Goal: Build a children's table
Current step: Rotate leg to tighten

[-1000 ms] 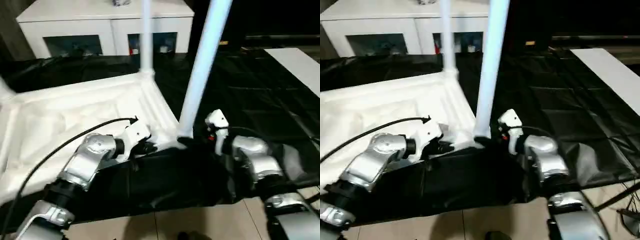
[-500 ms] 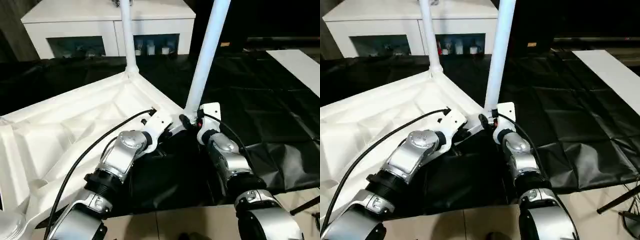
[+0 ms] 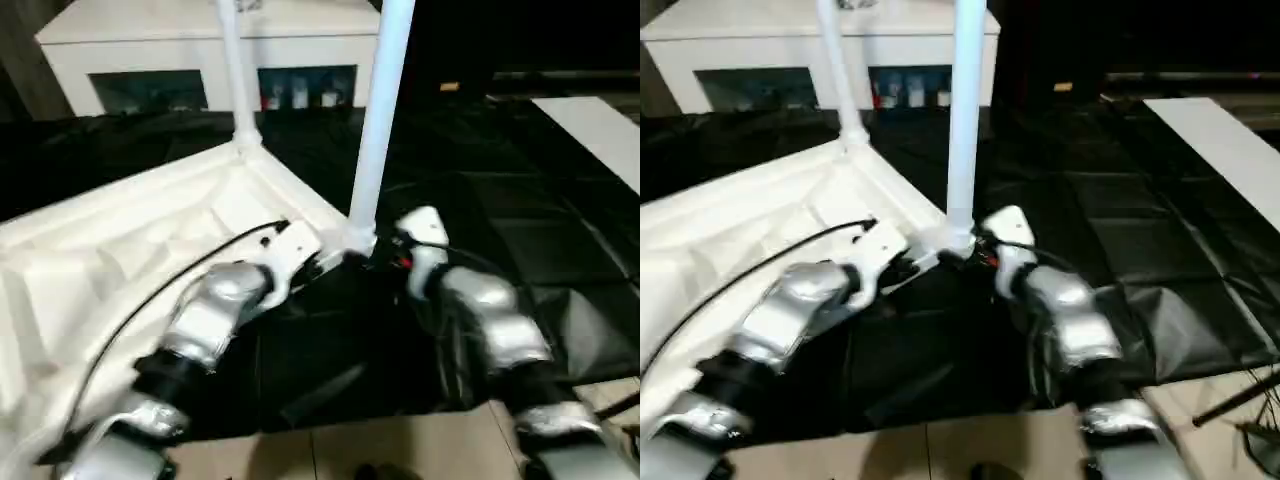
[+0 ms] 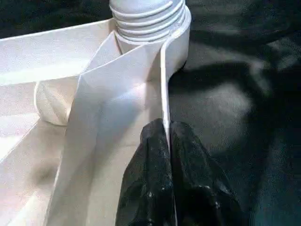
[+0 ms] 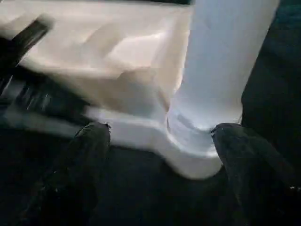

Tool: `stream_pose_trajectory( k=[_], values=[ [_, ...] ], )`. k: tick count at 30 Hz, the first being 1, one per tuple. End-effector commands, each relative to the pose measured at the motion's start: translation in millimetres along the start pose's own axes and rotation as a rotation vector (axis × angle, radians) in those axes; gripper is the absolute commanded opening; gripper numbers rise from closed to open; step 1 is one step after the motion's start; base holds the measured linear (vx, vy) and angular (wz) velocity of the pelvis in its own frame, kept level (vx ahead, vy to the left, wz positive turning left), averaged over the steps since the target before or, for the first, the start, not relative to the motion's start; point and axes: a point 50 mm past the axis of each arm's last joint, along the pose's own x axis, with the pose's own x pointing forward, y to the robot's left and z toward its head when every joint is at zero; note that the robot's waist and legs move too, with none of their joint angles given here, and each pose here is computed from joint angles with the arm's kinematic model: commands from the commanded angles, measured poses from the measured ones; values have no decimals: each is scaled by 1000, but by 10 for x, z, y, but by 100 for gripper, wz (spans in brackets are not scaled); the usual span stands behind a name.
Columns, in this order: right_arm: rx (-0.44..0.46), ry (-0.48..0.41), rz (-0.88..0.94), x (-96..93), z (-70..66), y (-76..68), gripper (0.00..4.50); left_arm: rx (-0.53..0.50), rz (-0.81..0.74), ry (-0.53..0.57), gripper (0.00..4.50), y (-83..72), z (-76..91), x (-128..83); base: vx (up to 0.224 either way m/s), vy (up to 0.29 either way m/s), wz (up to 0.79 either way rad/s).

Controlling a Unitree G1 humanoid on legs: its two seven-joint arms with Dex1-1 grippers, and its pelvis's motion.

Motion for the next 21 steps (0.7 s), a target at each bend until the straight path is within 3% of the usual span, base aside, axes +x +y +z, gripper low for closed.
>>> stream_pose_trajectory(
  k=[1,7,17,21],
  values=[
    [-10,14,76,-50,21,17,384,24,-105,3,0,-66,-28,-53,0,0,0],
    [-54,27,87,-120,91,-77,384,39,-293,-10,0,-174,-39,-192,0,0,0],
    [-36,57,184,-45,45,-10,384,39,-330,-20,0,-213,-6,-193,0,0,0],
    [-27,57,194,-13,38,0,345,43,-333,-21,0,-214,3,-188,0,0,0]
  ],
)
